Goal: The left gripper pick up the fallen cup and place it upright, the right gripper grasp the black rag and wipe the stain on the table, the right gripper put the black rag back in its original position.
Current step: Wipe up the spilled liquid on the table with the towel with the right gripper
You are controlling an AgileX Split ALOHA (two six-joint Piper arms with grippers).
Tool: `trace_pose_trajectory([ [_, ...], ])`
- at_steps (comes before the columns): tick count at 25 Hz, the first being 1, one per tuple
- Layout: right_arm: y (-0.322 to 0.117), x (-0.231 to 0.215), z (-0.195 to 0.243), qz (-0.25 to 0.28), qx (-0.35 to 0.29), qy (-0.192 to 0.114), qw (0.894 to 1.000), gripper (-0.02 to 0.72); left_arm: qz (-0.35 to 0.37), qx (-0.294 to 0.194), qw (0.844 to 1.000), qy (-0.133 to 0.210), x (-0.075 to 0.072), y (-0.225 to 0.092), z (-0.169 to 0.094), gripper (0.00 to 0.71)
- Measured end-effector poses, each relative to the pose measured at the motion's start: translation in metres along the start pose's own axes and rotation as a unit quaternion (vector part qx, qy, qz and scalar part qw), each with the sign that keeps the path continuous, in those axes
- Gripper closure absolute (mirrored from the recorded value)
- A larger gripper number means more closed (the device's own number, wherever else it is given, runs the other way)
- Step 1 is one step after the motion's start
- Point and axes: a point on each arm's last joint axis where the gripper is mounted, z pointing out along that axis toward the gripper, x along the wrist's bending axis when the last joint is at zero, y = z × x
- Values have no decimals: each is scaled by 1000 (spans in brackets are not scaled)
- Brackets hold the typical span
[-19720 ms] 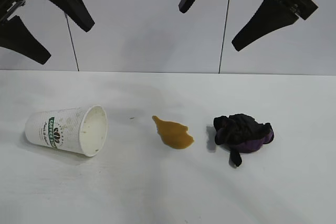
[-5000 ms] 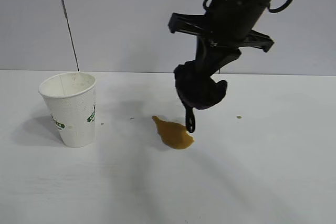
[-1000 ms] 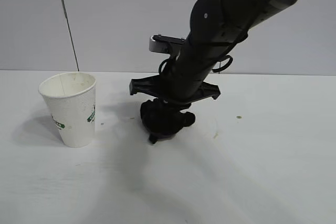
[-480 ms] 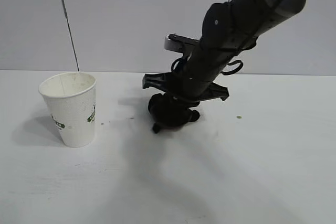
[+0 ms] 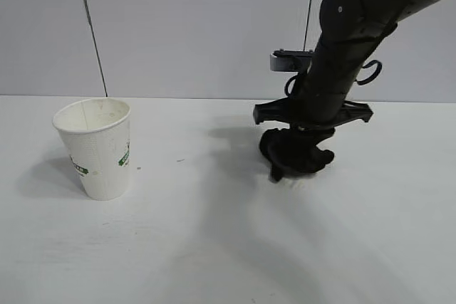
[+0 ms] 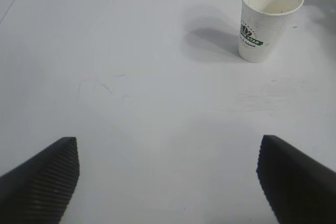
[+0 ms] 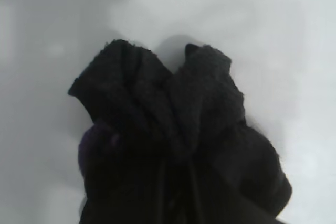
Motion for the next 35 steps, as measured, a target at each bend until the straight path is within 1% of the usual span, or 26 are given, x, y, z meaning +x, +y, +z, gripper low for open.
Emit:
trace_pose_trajectory([
  [4,-3,-21,-3,-17,37,-41,998,675,0,0,1000,0,0,0,0,51],
  [6,-4,-28,-3,-13,49,-48,998,675,0,0,1000,0,0,0,0,51],
  [8,-7,-33,-4,-3,64,-45,997,675,0,0,1000,0,0,0,0,51],
  [10,-10,-33,-4,-6,82,-28,996,675,0,0,1000,0,0,0,0,51],
  [11,-11,-31,-4,-5,90,-14,996,675,0,0,1000,0,0,0,0,51],
  [14,-15,-21,-6,-5,114,48,992,676,0,0,1000,0,0,0,0,51],
  [16,-17,-7,-6,0,121,98,988,676,0,0,1000,0,0,0,0,51],
  [18,-18,11,-5,-8,122,132,984,676,0,0,1000,0,0,0,0,51],
  [20,-19,32,-4,-24,118,151,981,676,0,0,1000,0,0,0,0,51],
  [24,-24,68,-6,-64,117,163,978,676,0,0,1000,0,0,0,0,51],
  [26,-26,75,-7,-78,121,160,976,676,0,0,1000,0,0,0,0,51],
  [29,-29,73,-6,-78,135,141,978,677,0,0,1000,0,0,0,0,51],
  [31,-30,67,-9,-81,145,110,980,677,0,0,1000,0,0,0,0,51],
  [32,-30,63,-10,-79,146,90,982,677,0,0,1000,0,0,0,0,51],
  [34,-28,53,-16,-85,141,39,986,677,0,0,1000,0,0,0,0,51],
  [35,-27,50,-18,-84,138,22,987,678,0,0,1000,0,0,0,0,51],
])
